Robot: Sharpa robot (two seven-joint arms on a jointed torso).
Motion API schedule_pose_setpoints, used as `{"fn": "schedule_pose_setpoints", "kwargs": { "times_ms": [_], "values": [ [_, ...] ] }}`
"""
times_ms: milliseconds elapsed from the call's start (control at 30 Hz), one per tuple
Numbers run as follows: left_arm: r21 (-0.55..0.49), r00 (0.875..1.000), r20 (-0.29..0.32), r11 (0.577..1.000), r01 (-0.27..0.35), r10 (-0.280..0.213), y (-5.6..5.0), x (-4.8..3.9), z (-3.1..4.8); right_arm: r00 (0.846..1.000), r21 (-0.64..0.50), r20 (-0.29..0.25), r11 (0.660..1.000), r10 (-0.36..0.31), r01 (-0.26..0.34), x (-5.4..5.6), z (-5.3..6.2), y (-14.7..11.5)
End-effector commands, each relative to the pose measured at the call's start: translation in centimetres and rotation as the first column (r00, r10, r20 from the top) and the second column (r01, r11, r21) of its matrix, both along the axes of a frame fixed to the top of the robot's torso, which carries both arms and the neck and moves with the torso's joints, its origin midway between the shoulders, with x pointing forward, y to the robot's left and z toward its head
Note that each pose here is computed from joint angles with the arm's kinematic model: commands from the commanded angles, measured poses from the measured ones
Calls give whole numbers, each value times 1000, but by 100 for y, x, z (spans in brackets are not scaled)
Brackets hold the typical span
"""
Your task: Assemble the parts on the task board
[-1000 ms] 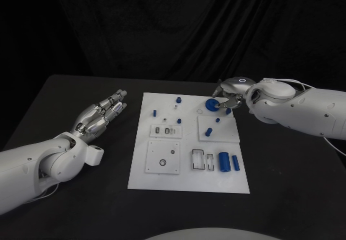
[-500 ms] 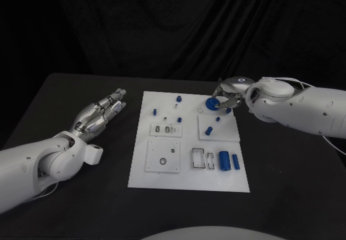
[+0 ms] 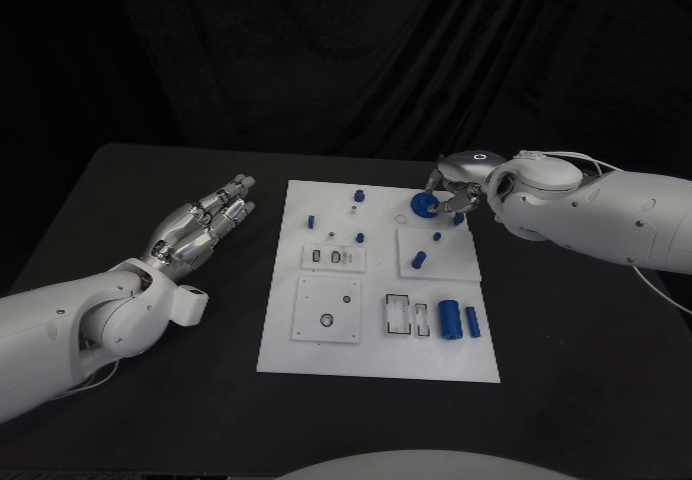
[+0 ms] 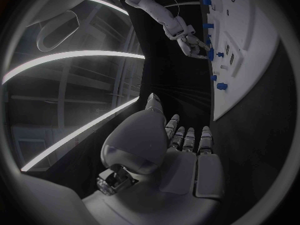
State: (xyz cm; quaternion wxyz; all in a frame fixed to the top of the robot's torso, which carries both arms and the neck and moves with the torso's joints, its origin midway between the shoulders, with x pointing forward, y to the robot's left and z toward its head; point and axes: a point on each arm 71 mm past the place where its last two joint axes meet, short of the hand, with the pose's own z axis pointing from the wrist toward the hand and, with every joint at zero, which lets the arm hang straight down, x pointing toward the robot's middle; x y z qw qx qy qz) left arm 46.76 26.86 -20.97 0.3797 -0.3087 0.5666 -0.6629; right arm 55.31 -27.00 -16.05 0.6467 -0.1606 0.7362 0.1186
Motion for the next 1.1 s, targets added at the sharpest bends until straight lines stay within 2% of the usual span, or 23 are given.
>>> {"fn": "schedule_pose_setpoints", "kwargs": {
  "times_ms": [33,300,467,700,867,1100],
  "values": [
    [-122,981,192,992,30,-6,14,-41,166,999,-21,-34,1000,-10,9,-25,-132,-27],
    [-118,982,190,993,26,-3,35,-38,164,999,25,36,999,32,-33,-71,-82,11],
    [-118,982,189,993,25,-2,40,-41,164,994,54,90,996,68,-73,-108,75,119],
    [-116,982,188,993,23,-1,39,-42,163,978,82,159,986,133,-147,-158,391,380],
    [-116,982,187,993,24,-2,28,-40,161,969,86,170,977,180,-196,-183,486,585],
    [-116,983,185,993,30,-8,8,-27,156,959,77,147,964,241,-254,-186,481,872]
  ]
}}
